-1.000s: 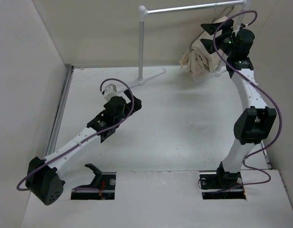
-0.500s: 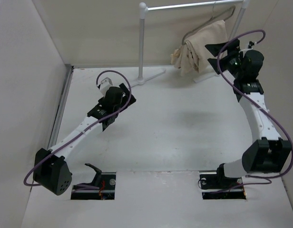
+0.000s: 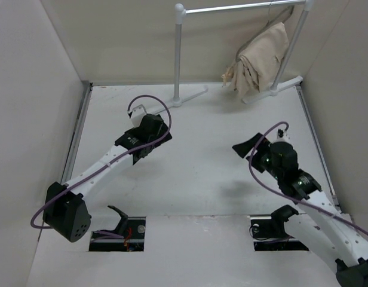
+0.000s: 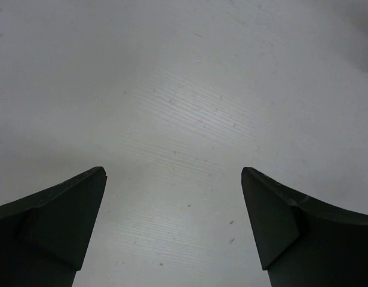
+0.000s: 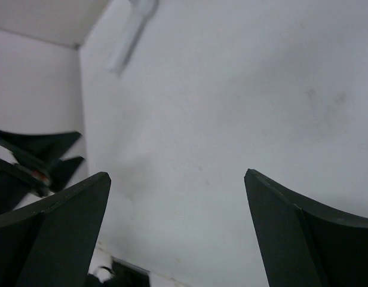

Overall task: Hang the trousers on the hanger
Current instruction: Reset both arms

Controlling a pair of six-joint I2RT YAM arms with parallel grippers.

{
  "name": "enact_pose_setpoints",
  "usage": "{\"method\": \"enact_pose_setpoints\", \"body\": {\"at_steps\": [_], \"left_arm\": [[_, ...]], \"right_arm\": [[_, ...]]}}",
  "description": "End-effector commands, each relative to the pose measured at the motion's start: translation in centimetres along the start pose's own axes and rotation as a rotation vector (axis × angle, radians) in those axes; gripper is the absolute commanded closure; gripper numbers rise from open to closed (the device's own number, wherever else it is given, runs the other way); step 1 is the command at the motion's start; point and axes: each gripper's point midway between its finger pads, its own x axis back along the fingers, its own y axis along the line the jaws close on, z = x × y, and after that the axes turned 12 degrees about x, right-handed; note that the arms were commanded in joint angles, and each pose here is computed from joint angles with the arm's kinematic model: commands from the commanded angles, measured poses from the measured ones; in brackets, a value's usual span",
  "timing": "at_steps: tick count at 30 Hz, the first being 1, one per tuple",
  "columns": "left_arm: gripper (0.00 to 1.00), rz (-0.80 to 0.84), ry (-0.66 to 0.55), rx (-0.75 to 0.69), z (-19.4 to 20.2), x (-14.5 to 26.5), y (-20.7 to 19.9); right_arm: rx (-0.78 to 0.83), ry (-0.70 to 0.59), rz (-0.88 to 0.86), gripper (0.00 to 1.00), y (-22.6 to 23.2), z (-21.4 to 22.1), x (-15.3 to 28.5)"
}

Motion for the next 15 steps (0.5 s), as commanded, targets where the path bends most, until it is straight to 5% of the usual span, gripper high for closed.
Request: {"method": "enact_pose_setpoints", "body": {"at_steps": [1,15], "left_arm": [[0.0,-0.051,-0.039,-0.039,-0.6,2.1,0.8],[0.0,-0.035,0.012,-0.108,3.2,4.7,-2.0]], "right_arm": [[0.06,-0.026,0.21,0.0,-5.3,2.1,1.8],[0.073,-0.015,0.165,0.0,-7.1,4.6,5.1]]}}
